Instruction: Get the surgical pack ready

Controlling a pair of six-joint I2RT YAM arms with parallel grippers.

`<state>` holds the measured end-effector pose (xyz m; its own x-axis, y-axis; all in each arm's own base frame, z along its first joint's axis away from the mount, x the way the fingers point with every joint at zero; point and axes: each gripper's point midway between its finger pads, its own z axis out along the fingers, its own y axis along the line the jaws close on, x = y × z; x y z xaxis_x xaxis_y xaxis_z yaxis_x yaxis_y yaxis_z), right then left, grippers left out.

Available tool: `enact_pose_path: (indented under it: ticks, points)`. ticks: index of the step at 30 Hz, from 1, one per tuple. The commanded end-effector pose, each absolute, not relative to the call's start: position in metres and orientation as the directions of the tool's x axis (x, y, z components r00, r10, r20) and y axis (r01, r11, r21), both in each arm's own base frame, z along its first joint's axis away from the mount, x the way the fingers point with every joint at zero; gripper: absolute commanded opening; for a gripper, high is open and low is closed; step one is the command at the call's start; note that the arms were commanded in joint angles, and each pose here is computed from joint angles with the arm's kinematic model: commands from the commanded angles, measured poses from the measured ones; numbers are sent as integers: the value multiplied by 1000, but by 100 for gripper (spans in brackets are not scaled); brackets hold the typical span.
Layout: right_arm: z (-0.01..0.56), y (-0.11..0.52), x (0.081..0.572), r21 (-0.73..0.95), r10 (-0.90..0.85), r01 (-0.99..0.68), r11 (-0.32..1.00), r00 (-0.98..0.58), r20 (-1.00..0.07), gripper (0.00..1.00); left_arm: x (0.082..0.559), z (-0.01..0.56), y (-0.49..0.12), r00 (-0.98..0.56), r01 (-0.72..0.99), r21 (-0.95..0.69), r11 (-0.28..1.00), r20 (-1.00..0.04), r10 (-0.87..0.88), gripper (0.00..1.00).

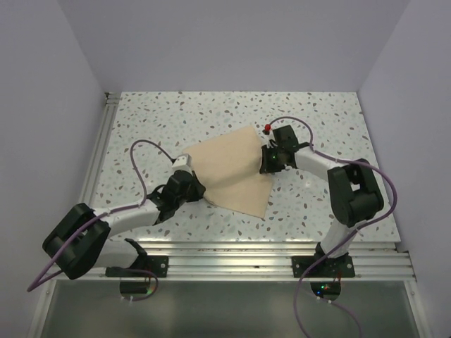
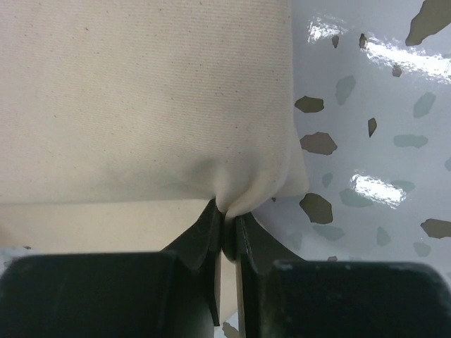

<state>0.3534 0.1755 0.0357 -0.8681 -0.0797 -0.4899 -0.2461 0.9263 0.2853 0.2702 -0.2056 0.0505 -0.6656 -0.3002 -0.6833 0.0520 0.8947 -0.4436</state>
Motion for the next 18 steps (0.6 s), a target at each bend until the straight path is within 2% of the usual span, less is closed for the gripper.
enact_pose_path:
  ticks: [1, 2, 4, 11, 18]
  points:
    - [43, 188, 370, 309, -80, -274, 911, -852, -517, 6, 288, 59, -201, -606, 40, -473, 880, -712, -355, 13]
    - [39, 188, 368, 314, -81, -268, 911, -862, -500, 2, 287, 52, -200, -618, 32, -463, 886, -706, -347, 5]
    - [36, 187, 369, 312, -76, -252, 916, -873, -482, 0, 285, 43, -197, -628, 19, -459, 888, -696, -347, 0]
    - [10, 182, 370, 344, -31, -173, 923, -923, -383, 0, 276, 8, -193, -675, -19, -436, 900, -658, -334, 0]
    - [-11, 176, 374, 345, 2, -117, 931, -945, -327, 0, 276, -10, -173, -661, -74, -347, 935, -685, -306, 0]
